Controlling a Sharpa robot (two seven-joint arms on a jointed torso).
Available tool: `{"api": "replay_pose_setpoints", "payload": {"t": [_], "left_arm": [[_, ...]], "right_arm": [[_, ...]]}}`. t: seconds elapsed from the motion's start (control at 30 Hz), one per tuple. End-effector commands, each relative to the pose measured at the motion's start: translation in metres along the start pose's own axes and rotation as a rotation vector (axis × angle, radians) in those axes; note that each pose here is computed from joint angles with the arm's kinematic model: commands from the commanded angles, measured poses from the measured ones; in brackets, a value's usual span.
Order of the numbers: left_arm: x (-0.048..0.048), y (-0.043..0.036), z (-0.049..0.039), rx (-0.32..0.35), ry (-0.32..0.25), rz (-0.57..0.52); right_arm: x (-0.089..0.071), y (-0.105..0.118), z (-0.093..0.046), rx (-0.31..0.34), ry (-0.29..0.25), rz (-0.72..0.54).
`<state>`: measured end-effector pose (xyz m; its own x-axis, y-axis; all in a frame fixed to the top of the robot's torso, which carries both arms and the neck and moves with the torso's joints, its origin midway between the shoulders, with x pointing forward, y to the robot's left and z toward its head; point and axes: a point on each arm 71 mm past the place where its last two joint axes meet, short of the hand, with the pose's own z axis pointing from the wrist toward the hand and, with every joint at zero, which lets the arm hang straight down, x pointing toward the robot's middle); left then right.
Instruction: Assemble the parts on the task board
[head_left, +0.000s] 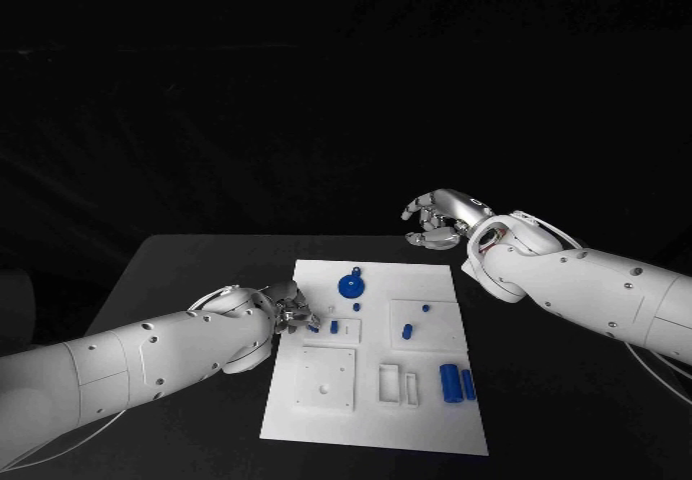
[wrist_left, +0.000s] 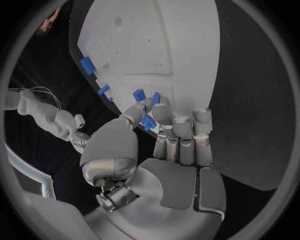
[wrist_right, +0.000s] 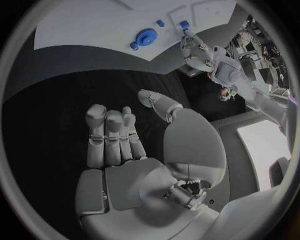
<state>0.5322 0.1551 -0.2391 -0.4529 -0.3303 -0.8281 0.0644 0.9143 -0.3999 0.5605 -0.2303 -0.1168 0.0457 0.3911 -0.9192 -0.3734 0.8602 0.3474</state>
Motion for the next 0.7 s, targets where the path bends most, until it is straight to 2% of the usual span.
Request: {"api": "replay_pose_setpoints", "payload": {"t": [0.03,0.7], "left_arm": [[0.0077,0.001,0.0003,-0.01,0.043,0.005],[0.0072,0.0016,0.0009,-0.011,0.043,0.005]], "right_arm": [[0.0005,0.0011,-0.0002,-0.011,0.005,-0.002],[0.0001,0.0005,-0.0005,-0.009,0.004,-0.003]]}}
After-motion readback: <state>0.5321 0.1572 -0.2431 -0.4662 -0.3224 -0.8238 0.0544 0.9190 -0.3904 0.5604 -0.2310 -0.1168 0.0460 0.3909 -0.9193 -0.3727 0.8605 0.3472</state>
